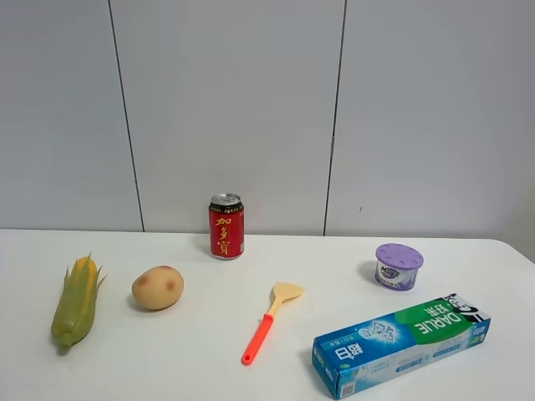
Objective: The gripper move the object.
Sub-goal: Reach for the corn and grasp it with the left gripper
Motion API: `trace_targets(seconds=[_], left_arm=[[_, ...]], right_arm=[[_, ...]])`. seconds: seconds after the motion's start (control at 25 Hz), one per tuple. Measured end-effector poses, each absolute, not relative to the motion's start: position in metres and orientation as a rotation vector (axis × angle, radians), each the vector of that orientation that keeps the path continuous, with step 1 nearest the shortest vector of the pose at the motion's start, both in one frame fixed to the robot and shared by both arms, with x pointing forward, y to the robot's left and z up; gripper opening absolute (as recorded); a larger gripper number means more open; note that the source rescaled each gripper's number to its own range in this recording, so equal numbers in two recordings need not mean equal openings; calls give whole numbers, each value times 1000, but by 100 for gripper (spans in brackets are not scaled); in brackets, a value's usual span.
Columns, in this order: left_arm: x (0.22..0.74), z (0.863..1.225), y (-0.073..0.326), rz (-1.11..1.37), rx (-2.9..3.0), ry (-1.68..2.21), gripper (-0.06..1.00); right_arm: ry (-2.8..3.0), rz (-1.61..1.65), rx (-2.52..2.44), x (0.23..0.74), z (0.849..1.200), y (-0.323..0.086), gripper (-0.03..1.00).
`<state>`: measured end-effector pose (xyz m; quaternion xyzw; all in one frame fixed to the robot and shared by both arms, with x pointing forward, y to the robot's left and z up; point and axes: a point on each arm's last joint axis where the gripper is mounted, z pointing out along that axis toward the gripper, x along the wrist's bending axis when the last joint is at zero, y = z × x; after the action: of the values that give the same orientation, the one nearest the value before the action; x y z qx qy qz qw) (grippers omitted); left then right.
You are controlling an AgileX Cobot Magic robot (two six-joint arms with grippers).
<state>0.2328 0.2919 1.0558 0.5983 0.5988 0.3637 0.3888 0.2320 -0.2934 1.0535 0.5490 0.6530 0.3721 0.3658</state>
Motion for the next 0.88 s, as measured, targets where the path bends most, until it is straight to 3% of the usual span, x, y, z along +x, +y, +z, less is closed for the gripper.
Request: trace_targets(seconds=[0.16, 0.36, 0.56, 0.88], left_arm=[[238, 1057, 292, 862, 1478, 1591, 100], [261, 1085, 294, 786, 1468, 1674, 100], [309, 1111, 298, 721, 1470, 1752, 100], [405, 1122, 304, 627, 1475, 1836, 100]], right_arm=[[1679, 956, 1411, 232, 1054, -293, 100], [1679, 956, 1411, 232, 1054, -293, 100], [1679, 956, 1411, 232, 1054, -293, 100], [1679, 956, 1411, 232, 1054, -293, 100]])
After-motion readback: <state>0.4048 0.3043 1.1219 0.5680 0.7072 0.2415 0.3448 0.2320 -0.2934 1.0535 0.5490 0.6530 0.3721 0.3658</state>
